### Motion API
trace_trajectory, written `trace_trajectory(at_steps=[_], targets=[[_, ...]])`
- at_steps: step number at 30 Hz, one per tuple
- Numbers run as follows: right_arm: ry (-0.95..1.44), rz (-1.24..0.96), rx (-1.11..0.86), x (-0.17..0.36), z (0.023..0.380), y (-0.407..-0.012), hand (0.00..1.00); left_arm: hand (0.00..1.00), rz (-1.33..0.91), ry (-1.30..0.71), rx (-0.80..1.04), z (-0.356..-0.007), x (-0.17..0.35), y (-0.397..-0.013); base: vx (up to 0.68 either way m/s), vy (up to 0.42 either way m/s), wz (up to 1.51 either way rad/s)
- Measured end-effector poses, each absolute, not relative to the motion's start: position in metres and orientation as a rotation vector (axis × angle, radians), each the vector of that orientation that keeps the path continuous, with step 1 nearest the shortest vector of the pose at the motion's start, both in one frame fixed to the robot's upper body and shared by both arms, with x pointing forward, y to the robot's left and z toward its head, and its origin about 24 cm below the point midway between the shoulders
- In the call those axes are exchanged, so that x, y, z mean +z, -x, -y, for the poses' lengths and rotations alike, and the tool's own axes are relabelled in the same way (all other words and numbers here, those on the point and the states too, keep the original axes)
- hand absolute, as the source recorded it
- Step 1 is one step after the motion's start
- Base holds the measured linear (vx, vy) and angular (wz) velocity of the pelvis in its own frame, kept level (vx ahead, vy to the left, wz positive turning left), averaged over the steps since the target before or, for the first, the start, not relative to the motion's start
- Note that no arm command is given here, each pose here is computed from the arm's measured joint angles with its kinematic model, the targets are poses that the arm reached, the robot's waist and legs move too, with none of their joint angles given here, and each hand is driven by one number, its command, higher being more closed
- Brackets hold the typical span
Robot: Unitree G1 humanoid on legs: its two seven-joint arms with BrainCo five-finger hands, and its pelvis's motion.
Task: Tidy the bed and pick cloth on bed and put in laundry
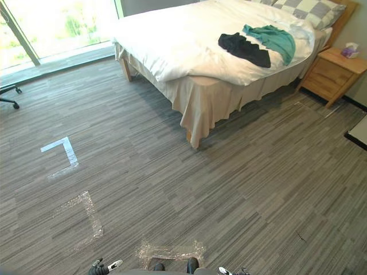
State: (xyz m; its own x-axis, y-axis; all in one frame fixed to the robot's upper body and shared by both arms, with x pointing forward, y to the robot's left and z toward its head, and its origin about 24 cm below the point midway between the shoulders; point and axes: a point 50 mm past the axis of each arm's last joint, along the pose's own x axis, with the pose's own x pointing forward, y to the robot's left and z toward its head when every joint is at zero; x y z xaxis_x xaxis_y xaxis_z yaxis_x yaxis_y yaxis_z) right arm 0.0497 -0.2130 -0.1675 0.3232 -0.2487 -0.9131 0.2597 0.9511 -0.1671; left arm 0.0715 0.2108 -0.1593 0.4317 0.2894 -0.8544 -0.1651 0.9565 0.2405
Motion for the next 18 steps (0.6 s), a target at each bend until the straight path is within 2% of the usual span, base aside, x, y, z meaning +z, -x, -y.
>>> trace_trajectory(at_steps=[3, 11, 18], targets=[[-0.007, -1.17, -0.33, -0.166, 0.212, -0.062, 0.0, 0.0, -1.049, -0.173, 0.241, -0.209, -0.156, -0.088, 0.08, 0.027, 0.03], [0.007, -1.105, -0.307, -0.162, 0.21, -0.088, 0.0, 0.0, -1.052, -0.25, 0.169, -0.208, -0.156, -0.103, 0.02, 0.008, -0.09], [0.004, -1.099, -0.296, -0.162, 0.208, -0.093, 0.0, 0.0, -1.039, -0.267, 0.143, -0.209, -0.154, -0.109, -0.04, -0.025, -0.04]])
